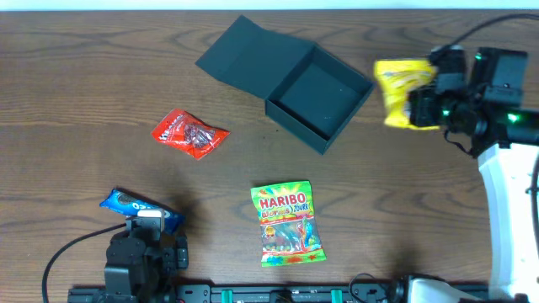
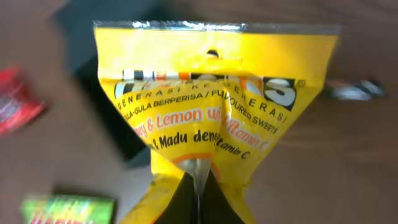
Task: Pack container
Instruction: 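Carry the yellow bag with the right gripper into the black box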
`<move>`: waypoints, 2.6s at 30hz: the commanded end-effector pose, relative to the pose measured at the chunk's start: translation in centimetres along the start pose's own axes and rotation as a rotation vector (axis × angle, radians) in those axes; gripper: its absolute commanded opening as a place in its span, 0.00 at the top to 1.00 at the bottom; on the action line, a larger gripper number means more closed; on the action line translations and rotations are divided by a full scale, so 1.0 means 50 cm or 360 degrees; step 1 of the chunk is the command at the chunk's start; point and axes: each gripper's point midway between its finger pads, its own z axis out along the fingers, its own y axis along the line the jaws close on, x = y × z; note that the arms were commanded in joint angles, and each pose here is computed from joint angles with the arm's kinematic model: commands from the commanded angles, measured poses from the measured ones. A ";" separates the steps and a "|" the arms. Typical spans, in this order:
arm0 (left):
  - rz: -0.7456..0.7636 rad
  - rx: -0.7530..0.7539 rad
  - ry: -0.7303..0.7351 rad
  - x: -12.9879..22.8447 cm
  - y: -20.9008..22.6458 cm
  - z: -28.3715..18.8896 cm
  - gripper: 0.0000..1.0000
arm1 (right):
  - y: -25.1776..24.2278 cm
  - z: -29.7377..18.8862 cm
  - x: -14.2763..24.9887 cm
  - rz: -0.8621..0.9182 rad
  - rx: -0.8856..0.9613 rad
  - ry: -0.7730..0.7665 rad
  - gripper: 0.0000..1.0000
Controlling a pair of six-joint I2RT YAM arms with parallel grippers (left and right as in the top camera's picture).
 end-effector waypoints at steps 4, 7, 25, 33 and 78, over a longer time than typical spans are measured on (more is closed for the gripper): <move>0.0024 -0.0022 0.0072 0.027 0.005 0.012 0.05 | 0.130 -0.058 -0.063 -0.0601 -0.0345 -0.0155 0.99; 0.0024 -0.0022 0.0072 0.027 0.005 0.012 0.05 | 0.142 -0.061 -0.094 -0.0649 -0.0414 -0.0207 0.99; 0.0024 -0.0022 0.0072 0.027 0.005 0.012 0.05 | 0.099 0.232 -0.116 -0.0748 -0.0761 0.0179 0.99; 0.0024 -0.0021 0.0072 0.027 0.005 0.012 0.05 | 0.115 0.295 -0.093 -0.0833 -0.0809 0.0223 0.99; 0.0024 -0.0022 0.0072 0.027 0.005 0.012 0.05 | 0.049 0.462 -0.037 -0.0751 -0.0805 0.0286 0.99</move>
